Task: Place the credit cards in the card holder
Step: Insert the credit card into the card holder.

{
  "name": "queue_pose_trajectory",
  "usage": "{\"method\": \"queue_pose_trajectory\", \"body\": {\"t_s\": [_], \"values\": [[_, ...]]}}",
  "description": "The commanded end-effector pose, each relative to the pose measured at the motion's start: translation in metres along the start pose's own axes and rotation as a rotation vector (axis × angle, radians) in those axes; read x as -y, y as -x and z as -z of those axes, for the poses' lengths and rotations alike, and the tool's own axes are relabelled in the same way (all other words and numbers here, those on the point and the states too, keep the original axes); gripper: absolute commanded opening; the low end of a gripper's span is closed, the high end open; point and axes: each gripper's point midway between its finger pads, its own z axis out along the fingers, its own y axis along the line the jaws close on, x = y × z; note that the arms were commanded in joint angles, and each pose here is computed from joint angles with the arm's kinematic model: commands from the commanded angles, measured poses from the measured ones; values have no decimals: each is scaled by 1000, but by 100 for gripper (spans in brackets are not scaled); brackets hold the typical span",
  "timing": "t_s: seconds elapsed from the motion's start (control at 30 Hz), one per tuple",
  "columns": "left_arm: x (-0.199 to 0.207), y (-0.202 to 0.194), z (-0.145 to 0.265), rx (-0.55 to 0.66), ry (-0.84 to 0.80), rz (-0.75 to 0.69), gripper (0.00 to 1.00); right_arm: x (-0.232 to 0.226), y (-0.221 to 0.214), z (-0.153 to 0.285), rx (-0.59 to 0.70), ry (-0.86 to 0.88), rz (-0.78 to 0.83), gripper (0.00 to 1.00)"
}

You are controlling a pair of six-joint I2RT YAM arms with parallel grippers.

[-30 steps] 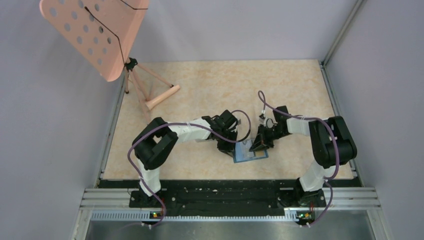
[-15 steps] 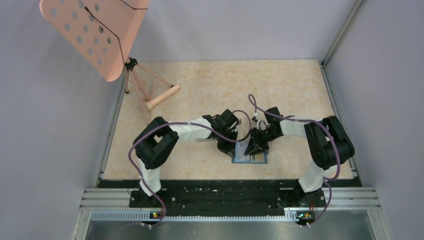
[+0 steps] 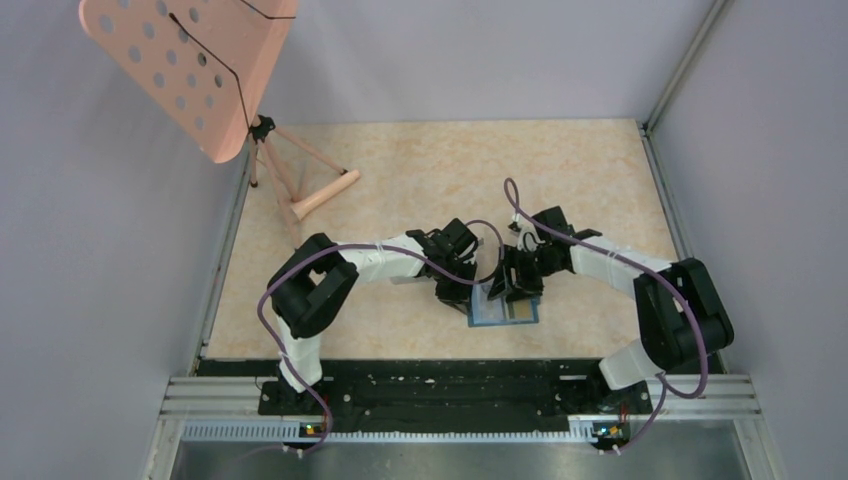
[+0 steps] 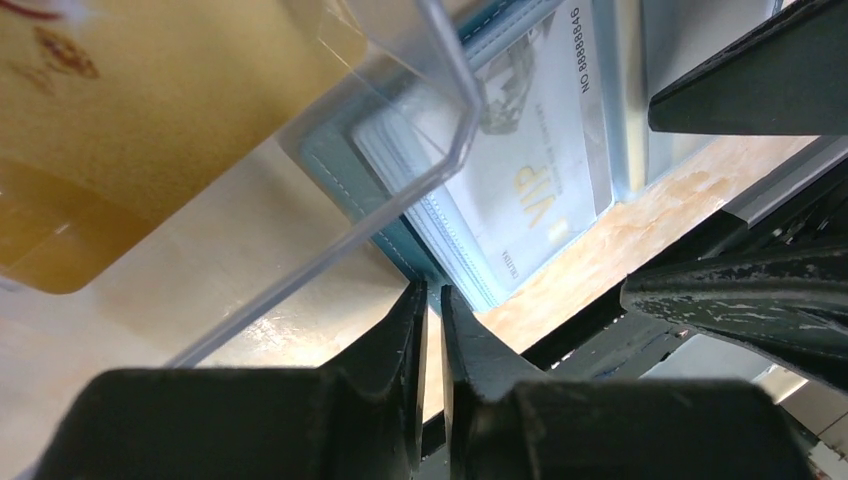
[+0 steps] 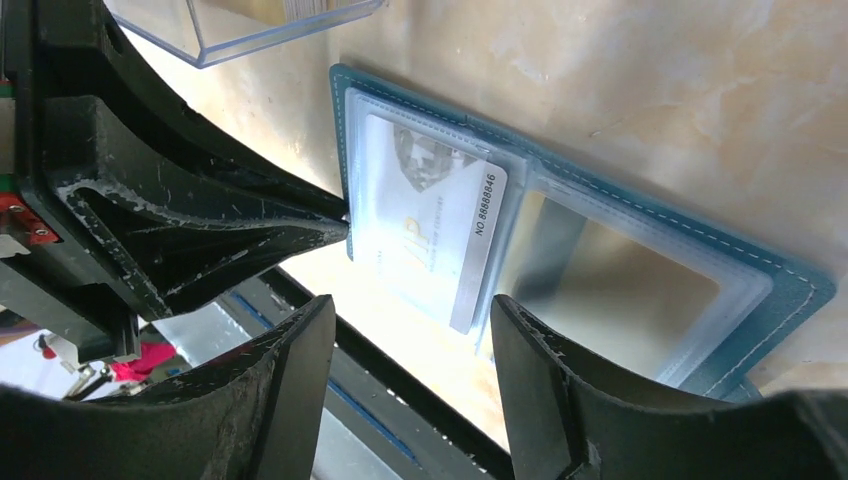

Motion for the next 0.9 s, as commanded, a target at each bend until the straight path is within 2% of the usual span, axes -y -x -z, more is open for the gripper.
{"method": "queue_pose_trajectory", "body": {"t_s": [0.0,0.3,0.4,0.5,0.67,0.83,0.87], "values": [[-16,3,-2,7,65,26,16,-6,15,5,48,-13,43,59],[-18,2,-7,-6,66,30,18,-21,10,-13,-10,120,27,52],[-17,3,-4,1,66,28,19,-25,11,-13,-6,146,29,44],[-16,4,3,24,69,32,27,-27,13,-9,7,136,34,33],[-14,11,15,73,-7,98,50,-20,16,3,60,54,51,23],[-14,17,19,89,-139,197,57,3,20,17,136,-29,-14,1],[-15,17,18,89,-154,218,58,12,21,20,148,-51,-44,0]]}}
